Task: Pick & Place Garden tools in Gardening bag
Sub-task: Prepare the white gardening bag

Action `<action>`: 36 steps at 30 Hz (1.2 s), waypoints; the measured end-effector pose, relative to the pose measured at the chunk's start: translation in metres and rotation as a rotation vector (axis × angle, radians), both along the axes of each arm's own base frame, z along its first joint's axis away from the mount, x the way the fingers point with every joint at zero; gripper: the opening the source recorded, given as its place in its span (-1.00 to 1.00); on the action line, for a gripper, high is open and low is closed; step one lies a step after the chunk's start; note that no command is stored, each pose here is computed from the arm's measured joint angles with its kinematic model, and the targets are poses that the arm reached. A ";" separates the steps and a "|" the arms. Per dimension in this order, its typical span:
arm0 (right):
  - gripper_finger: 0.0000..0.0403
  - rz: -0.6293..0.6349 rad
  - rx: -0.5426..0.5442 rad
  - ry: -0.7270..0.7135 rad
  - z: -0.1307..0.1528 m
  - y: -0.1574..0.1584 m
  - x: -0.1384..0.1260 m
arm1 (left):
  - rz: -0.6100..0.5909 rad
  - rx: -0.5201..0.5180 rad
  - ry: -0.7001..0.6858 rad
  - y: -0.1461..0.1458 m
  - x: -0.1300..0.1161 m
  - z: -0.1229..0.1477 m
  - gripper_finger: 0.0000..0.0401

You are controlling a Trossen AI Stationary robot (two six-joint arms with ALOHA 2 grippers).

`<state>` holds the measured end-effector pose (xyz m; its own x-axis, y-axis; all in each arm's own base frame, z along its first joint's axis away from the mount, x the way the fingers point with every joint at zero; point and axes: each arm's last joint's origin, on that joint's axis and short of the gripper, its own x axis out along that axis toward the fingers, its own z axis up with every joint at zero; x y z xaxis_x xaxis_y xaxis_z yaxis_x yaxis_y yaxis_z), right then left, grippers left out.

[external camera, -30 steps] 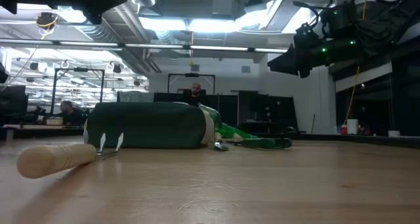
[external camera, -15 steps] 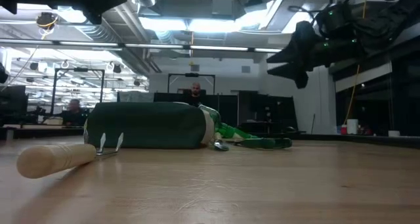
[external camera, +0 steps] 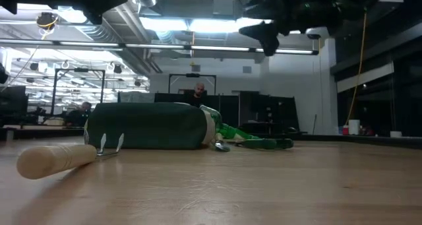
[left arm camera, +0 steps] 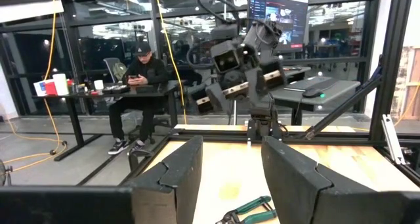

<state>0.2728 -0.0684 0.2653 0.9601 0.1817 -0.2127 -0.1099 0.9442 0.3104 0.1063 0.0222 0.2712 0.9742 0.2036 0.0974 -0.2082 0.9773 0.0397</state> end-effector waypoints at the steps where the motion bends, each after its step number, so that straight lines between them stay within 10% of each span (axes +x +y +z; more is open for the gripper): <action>1: 0.01 0.016 -0.026 0.017 0.001 0.001 0.005 | 0.000 0.000 0.000 0.000 0.000 0.000 -0.24; 19: 0.01 0.104 -0.166 0.189 -0.092 -0.012 0.070 | -0.002 -0.007 -0.010 0.000 0.000 0.001 -0.24; 36: 0.01 0.127 -0.133 0.222 -0.116 -0.002 0.079 | 0.078 -0.403 0.129 0.010 0.030 -0.016 -0.24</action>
